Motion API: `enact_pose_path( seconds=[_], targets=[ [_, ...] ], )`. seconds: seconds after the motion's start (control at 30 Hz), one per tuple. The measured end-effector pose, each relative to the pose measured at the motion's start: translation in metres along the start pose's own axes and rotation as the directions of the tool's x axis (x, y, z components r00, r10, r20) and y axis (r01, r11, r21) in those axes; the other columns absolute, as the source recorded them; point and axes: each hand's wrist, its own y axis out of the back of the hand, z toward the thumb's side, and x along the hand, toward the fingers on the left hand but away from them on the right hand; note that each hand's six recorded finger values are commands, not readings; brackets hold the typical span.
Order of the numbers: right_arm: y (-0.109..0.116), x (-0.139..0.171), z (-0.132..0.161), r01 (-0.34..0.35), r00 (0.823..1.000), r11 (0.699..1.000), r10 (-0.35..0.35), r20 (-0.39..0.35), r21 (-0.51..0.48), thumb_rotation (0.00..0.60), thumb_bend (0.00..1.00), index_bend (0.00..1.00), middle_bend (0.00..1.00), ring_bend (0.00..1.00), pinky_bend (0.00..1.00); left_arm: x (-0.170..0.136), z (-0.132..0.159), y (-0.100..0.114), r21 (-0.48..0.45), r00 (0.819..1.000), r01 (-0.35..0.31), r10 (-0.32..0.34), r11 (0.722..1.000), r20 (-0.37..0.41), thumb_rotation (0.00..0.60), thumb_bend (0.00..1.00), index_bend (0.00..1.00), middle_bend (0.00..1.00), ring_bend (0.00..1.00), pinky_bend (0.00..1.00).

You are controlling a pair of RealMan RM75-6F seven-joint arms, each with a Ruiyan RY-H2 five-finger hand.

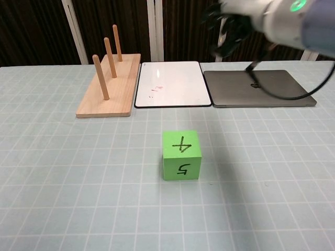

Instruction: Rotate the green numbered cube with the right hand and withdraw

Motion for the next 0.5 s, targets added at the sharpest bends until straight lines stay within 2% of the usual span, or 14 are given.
enact_pose_path(
  seconds=[0.07,0.2,0.33,0.5],
  targets=[
    [0.022,0.010,-0.038,0.078,0.995,0.997,-0.078,0.055,0.004,0.600,0.50,0.12,0.08,0.11,0.14,-0.001,0.002,-0.001,0.002,1.000,0.001,-0.001,1.000,0.005,0.600,0.31,0.11,0.00,0.00,0.00],
    [0.046,0.037,-0.096,0.130,0.987,0.991,-0.133,0.089,0.045,0.600,0.50,0.11,0.07,0.08,0.09,-0.003,0.005,-0.002,0.013,1.000,0.001,-0.001,1.000,0.012,0.600,0.31,0.11,0.00,0.00,0.00],
    [0.049,0.069,-0.132,0.131,0.988,0.990,-0.134,0.072,0.048,0.600,0.50,0.11,0.07,0.08,0.09,-0.006,0.008,-0.005,0.019,1.000,0.002,-0.002,1.000,0.018,0.600,0.31,0.11,0.00,0.00,0.00],
    [0.042,0.115,-0.170,0.132,0.989,0.989,-0.136,0.056,0.063,0.600,0.50,0.11,0.07,0.08,0.09,-0.006,0.009,-0.006,0.019,1.000,0.003,-0.004,1.000,0.018,0.600,0.31,0.11,0.00,0.00,0.00]
  ],
)
